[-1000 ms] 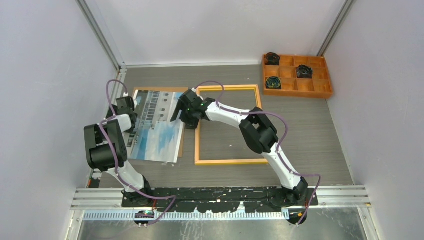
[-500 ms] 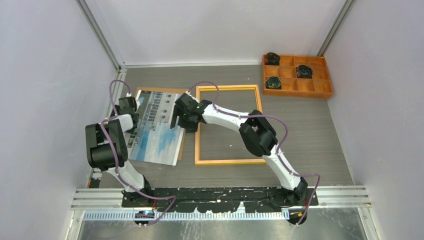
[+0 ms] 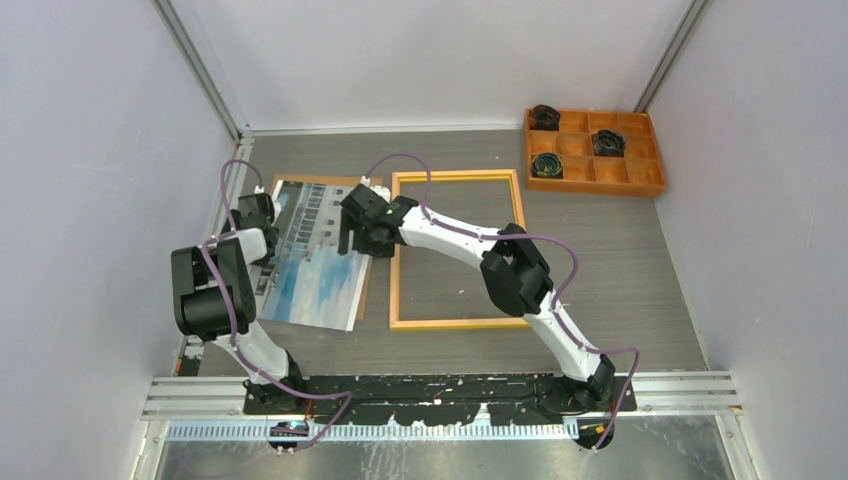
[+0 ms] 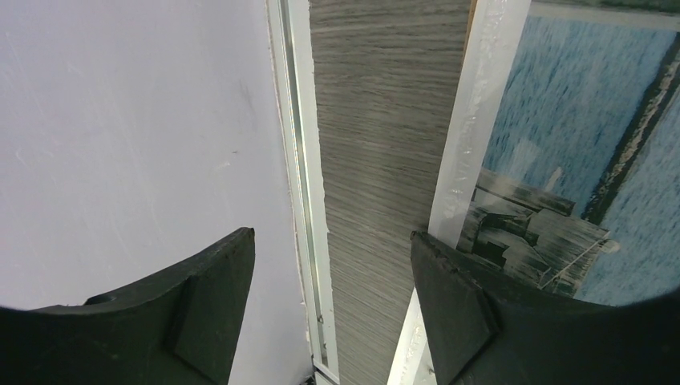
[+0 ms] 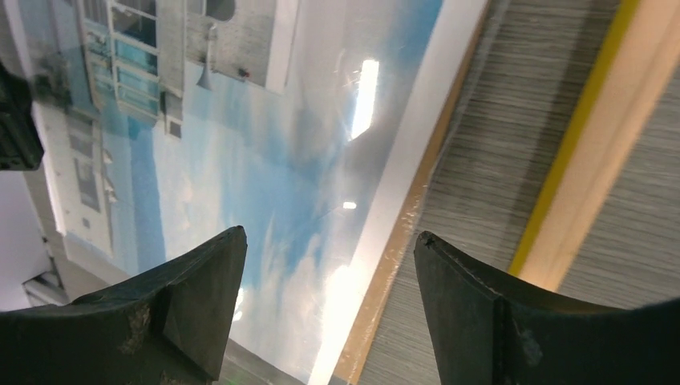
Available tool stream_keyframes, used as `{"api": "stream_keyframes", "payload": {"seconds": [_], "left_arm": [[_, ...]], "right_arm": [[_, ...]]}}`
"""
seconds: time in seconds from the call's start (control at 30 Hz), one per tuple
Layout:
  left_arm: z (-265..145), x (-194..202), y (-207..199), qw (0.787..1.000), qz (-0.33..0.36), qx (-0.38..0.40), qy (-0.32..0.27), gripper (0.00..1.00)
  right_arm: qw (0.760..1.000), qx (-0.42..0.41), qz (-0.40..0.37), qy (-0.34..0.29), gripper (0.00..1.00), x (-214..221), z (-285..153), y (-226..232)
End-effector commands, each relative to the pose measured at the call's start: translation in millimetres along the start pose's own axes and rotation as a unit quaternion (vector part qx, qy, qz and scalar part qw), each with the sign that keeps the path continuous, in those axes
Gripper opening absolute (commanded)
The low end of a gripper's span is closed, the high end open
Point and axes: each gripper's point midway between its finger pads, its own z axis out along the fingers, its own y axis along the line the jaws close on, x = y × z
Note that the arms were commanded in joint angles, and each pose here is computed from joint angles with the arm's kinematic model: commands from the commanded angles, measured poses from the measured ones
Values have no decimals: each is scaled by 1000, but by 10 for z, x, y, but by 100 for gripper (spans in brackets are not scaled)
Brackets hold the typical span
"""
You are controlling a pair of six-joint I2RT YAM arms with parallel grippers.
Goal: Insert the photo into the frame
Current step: Pick up the photo frame item at the center of the board.
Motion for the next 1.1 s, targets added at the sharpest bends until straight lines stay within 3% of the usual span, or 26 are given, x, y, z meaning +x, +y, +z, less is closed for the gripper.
{"api": "stream_keyframes", "payload": {"seconds": [0.0, 0.4, 0.67, 0.87, 1.07], "left_arm": [[24, 171, -474, 996, 21, 90, 20, 74], [-102, -162, -108, 997, -2, 72, -3, 76], [-75, -488, 151, 998, -40, 40, -16, 78], [35, -585, 9, 998, -38, 50, -12, 79], [247, -408, -256, 997, -14, 68, 24, 75]], "right_arm": [[998, 46, -2, -43, 82, -252, -146, -118], [997, 67, 30, -36, 84, -354, 194, -384], [989, 133, 31, -58, 86, -460, 309, -695], [989, 136, 38, -52, 86, -458, 467, -737], [991, 110, 48, -53, 86, -522, 507, -616]]}}
